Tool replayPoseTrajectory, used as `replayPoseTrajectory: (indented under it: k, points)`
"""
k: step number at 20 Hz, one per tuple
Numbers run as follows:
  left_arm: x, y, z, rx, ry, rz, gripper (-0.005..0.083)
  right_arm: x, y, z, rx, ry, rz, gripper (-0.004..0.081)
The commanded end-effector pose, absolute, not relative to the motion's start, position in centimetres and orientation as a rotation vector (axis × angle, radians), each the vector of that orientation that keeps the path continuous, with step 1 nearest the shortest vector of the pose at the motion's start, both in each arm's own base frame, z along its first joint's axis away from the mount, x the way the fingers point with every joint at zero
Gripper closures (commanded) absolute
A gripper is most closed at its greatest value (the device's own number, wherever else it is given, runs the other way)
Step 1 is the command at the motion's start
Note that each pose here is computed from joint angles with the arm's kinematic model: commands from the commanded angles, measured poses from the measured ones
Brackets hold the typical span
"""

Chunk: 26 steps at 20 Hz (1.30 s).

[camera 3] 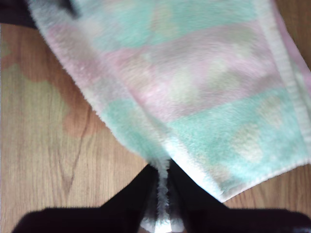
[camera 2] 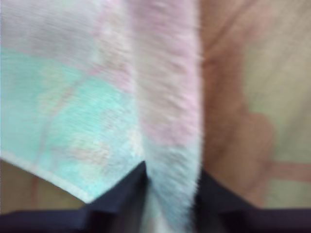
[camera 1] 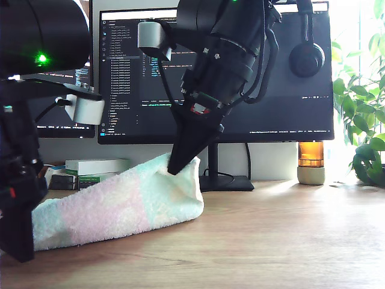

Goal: Fold the tea towel to a neat square and place it to the right

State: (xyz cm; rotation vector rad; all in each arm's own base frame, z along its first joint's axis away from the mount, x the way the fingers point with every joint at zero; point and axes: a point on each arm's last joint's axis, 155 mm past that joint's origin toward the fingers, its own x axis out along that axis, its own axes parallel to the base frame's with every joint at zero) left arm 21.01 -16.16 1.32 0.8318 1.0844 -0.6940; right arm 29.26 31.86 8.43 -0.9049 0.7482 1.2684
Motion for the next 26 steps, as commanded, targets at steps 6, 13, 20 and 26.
replayPoseTrajectory:
  k: [6, 13, 20, 26]
  points:
    - [18.5, -18.2, 2.4, 0.743, 1.145, -0.843, 0.0797, 28.2, 30.0, 6.5, -0.907, 0.884, 1.259, 0.0780]
    - [13.5, -22.7, 5.1, 0.495, 1.233, -1.164, 0.0797, 24.9, 26.4, 5.3, -0.902, 1.117, 1.269, 0.0780]
    - [8.7, -25.5, 8.1, 0.241, 1.294, -1.444, 0.0797, 24.1, 23.9, 5.1, -0.878, 1.232, 1.254, 0.0780]
    - [10.6, -24.4, 7.2, 0.284, 1.290, -1.342, 0.0797, 27.6, 26.7, 5.8, -0.874, 1.037, 1.226, 0.0780]
